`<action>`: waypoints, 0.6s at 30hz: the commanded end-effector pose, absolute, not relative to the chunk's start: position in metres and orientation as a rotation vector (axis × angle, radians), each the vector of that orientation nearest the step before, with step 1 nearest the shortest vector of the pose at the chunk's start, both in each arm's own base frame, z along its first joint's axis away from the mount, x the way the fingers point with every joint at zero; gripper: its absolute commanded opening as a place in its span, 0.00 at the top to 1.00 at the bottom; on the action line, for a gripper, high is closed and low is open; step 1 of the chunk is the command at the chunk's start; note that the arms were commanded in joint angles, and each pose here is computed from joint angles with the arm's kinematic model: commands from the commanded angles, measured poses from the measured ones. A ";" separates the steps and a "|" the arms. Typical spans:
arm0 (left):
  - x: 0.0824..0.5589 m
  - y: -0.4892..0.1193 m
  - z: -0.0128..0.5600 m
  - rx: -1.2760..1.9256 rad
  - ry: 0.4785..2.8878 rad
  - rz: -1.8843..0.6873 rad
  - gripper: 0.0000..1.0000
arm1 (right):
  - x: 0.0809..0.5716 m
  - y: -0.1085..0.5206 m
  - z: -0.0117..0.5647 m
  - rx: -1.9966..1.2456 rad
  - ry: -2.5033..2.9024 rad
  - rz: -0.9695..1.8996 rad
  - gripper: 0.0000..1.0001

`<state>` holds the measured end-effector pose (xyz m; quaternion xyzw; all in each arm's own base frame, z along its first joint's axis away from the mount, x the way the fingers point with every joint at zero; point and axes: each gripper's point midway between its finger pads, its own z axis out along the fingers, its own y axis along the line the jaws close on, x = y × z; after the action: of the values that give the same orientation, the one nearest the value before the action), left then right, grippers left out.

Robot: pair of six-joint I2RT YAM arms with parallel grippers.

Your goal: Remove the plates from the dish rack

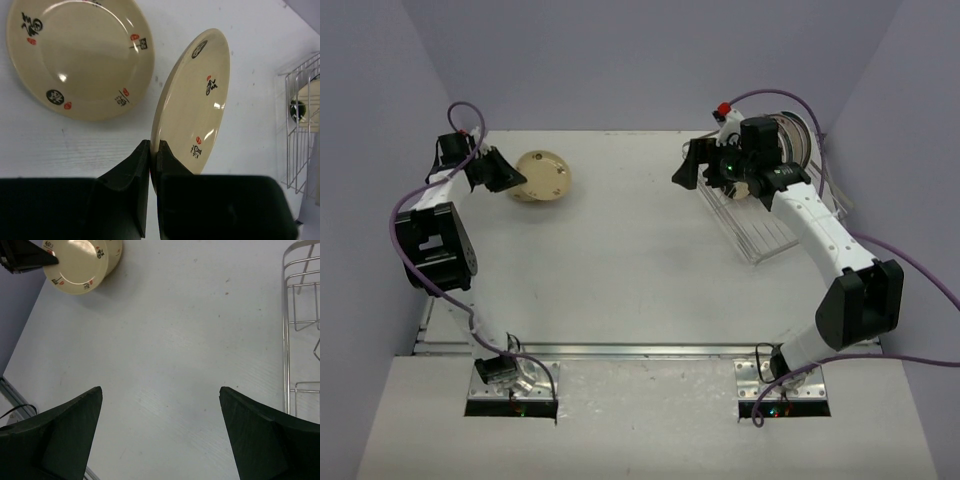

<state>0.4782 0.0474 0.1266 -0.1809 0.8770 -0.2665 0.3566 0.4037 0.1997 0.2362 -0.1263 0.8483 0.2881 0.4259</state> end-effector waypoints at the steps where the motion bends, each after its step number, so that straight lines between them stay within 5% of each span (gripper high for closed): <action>1: 0.518 0.076 0.161 -0.495 2.103 -0.764 1.00 | 0.406 0.180 0.249 -0.273 2.092 0.702 0.01; 18: 0.535 0.113 0.097 -0.651 2.141 -0.798 0.99 | 0.415 0.166 0.243 -0.236 2.121 0.690 0.01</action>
<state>0.5190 0.1085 0.0712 -0.2748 0.8502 -0.2965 0.3372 0.4099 0.1650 0.2248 -0.0879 0.8645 0.2721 0.4134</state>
